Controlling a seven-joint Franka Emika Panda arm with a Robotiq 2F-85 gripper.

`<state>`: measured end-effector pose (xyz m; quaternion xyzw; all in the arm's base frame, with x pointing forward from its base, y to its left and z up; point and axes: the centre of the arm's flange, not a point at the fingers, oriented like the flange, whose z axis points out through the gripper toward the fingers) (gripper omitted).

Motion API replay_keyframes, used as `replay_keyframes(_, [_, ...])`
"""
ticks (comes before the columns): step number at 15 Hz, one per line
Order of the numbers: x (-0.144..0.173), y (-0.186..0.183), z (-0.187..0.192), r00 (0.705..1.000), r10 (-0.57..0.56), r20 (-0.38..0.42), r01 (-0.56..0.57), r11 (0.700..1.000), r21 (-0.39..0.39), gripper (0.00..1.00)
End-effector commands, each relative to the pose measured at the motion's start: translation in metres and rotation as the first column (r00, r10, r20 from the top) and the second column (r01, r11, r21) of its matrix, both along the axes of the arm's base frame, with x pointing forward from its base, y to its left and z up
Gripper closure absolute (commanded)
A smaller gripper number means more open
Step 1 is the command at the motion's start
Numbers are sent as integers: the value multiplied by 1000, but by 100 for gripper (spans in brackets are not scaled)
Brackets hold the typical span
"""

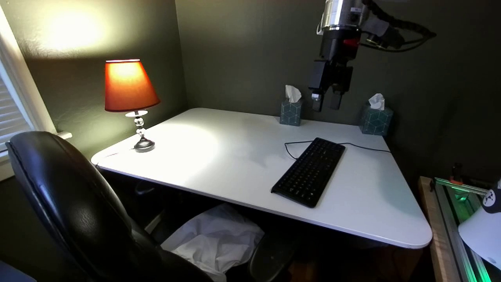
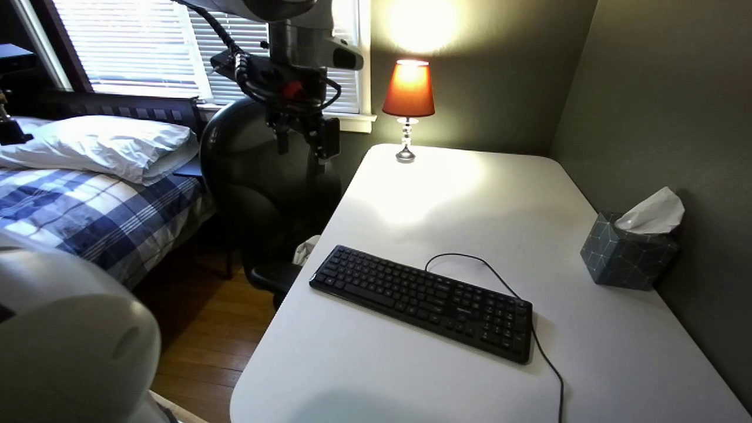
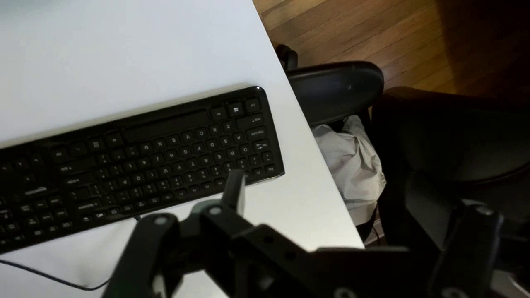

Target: Press a button on the keyboard

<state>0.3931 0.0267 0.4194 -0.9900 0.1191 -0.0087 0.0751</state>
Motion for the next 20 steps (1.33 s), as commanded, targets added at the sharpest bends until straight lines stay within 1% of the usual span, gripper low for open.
replay_keyframes(1, [-15,-25,-20,991,-131,-5,131,991,27,0])
replay_keyframes(5, [-18,-63,-31,967,-251,-35,252,967,38,0])
replay_keyframes(8, [-22,-90,-35,937,-345,-57,348,936,44,0])
replay_keyframes(9, [-16,-79,-28,959,-279,-56,281,959,32,0])
replay_keyframes(12, [-18,-93,-29,946,-318,-60,320,947,37,0])
replay_keyframes(17, [-19,-93,-29,944,-324,-62,326,945,37,0])
replay_keyframes(18, [-14,-97,-34,941,-328,-85,331,943,32,0])
replay_keyframes(20, [-12,-101,-44,934,-343,-102,347,938,23,0])
